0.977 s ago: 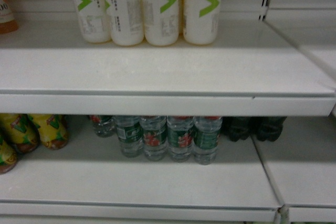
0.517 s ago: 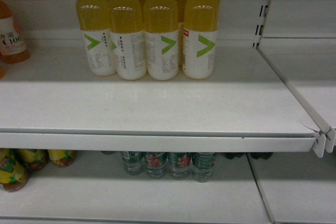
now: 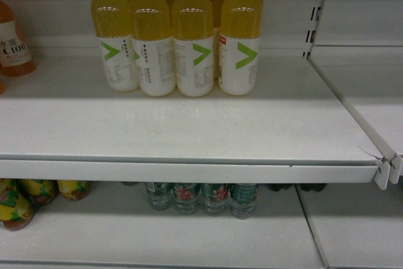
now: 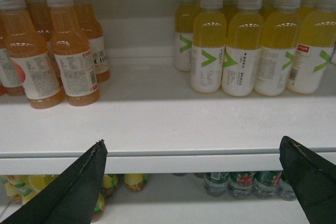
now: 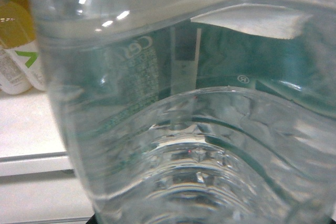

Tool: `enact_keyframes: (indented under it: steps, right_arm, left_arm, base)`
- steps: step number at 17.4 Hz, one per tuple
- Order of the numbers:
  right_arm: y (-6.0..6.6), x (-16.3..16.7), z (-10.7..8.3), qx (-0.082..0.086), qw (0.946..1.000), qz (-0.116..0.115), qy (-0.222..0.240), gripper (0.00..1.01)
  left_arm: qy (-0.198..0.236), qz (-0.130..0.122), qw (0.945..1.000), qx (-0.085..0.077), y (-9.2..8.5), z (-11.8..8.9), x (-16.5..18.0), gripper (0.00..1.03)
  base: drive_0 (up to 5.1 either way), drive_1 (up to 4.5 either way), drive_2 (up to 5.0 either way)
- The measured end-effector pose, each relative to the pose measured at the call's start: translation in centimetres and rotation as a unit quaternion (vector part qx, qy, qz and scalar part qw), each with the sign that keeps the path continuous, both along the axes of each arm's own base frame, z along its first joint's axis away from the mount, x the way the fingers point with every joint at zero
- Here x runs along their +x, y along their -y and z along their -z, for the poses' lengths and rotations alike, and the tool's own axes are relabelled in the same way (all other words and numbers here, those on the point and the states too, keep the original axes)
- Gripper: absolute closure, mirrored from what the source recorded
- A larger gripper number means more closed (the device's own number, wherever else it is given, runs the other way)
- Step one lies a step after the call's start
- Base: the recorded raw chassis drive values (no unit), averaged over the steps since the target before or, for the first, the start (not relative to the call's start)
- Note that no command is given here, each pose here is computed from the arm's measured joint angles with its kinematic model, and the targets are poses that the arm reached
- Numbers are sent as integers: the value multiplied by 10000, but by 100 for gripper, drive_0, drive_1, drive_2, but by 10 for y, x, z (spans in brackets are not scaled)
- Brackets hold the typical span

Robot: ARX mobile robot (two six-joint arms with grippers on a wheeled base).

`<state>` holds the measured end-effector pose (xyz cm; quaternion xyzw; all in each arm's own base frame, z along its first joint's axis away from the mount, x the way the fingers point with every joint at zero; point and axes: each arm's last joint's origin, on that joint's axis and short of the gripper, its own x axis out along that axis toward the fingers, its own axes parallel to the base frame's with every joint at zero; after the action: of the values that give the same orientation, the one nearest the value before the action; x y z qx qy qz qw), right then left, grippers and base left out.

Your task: Move water from second to third shelf

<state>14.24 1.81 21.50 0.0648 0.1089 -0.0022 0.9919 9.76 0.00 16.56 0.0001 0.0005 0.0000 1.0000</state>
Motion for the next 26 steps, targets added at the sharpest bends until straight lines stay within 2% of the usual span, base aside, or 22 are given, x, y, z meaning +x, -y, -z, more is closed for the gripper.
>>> enact_keyframes:
  steps: [5,26]
  right_arm:
    - [1,0,0,-15,10000,78,-4,61]
    - [1,0,0,-1,10000,28,2,61]
  left_arm:
    - [-4,2,10000,-2,0,0,0,5]
    - [-4,0,10000,0,0,0,0,5]
  base:
    - [-358,181,181]
    - [-479,245,245]
